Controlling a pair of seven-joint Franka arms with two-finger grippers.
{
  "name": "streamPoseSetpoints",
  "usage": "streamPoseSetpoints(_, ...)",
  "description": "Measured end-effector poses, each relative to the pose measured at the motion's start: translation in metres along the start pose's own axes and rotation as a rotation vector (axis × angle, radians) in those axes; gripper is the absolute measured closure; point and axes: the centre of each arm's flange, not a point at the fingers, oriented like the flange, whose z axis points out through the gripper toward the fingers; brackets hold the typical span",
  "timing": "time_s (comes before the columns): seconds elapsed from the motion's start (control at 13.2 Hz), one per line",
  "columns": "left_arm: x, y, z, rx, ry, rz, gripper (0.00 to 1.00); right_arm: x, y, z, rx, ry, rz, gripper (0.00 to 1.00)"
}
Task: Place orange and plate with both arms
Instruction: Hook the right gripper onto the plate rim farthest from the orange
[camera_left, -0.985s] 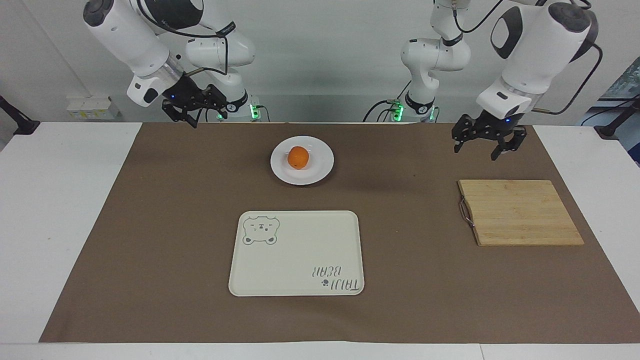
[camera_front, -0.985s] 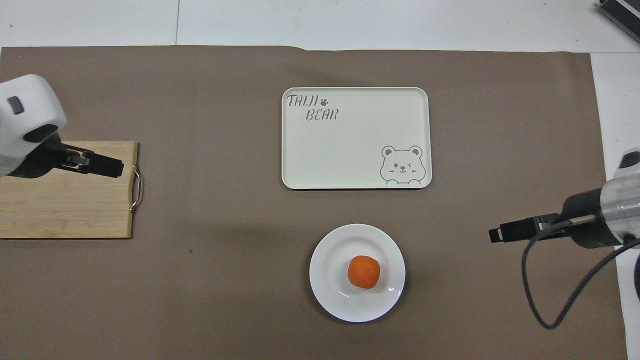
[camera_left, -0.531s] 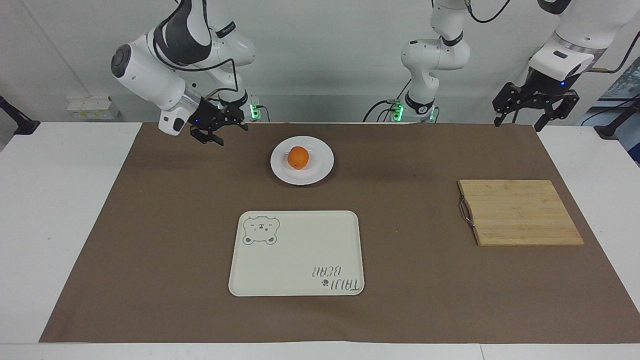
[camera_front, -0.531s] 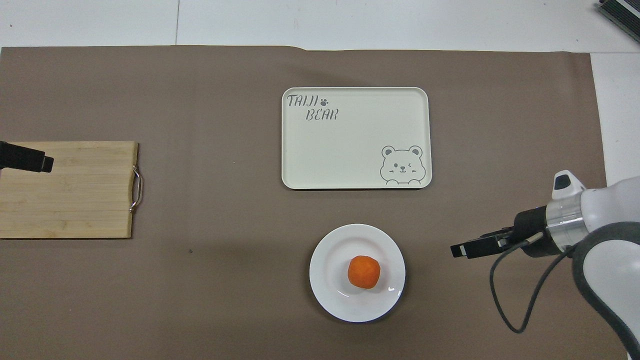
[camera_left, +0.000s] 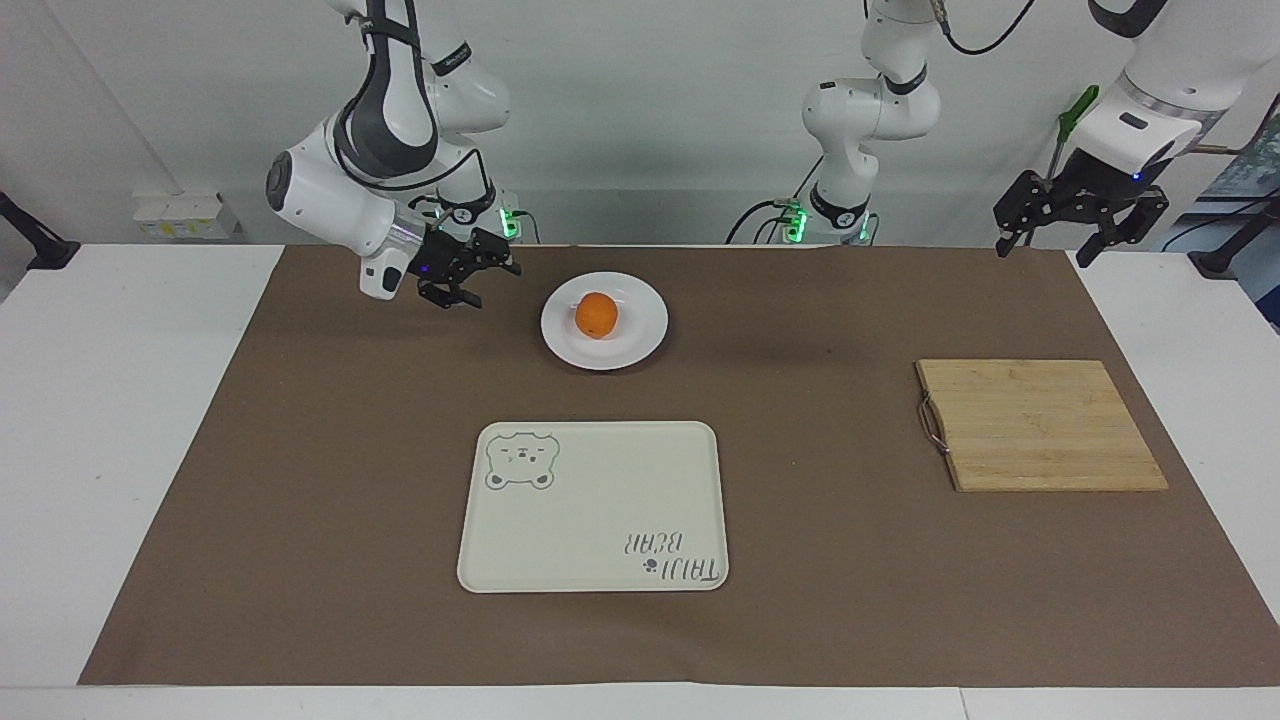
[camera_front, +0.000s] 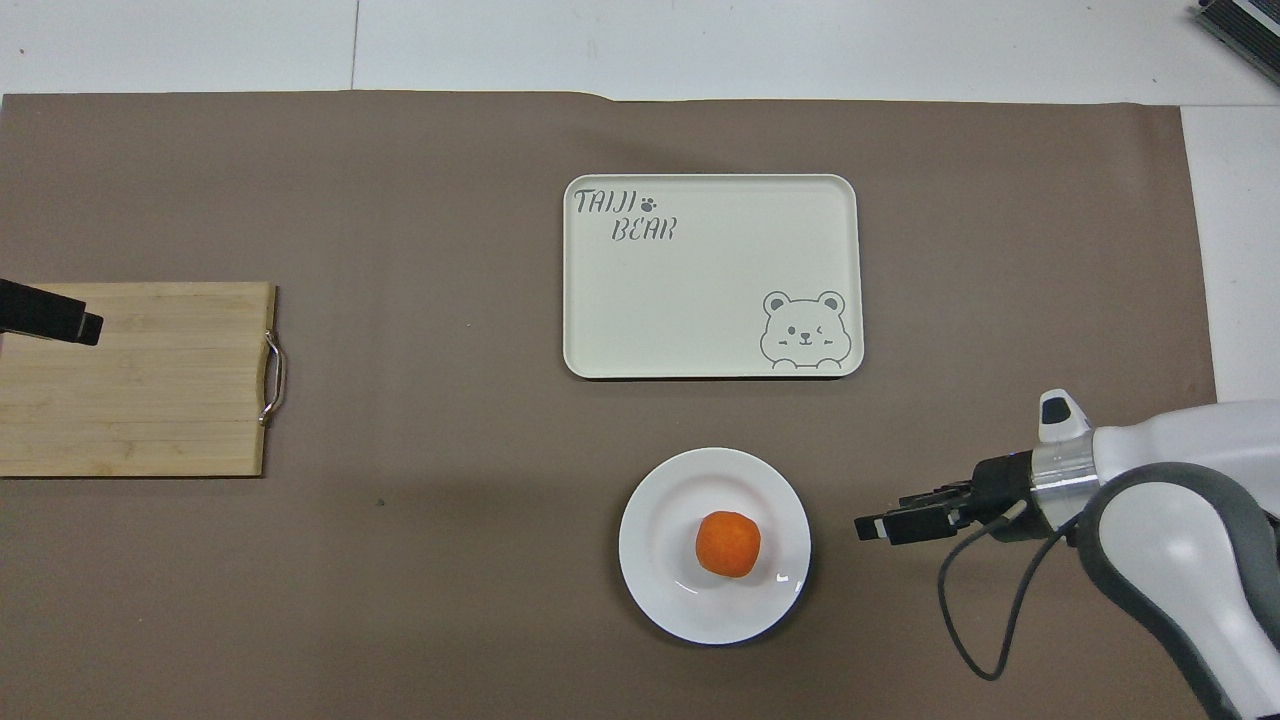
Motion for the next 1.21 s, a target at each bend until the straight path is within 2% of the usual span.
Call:
streamPoseSetpoints(0.23,-0.006,0.006,0.005,-0.005,-0.018,0.01,0.0,-0.009,0.008,0.031,0.043,0.0,0.035,0.0)
streamPoseSetpoints(0.61,-0.012,0.012,0.009,-0.007,-0.03,0.018,0.0,-0.01,0.025,0.053,0.072,-0.013,0.096,0.0)
streamPoseSetpoints(0.76,-0.012,0.012,0.009,-0.008,-0.03,0.018,0.0,-0.011,0.034,0.066,0.113,0.0,0.12,0.0)
streamPoseSetpoints(1.21,-0.012,0.012,0.009,-0.008,-0.031,0.018,0.0,-0.009,0.036,0.1,0.161,0.033,0.193,0.0)
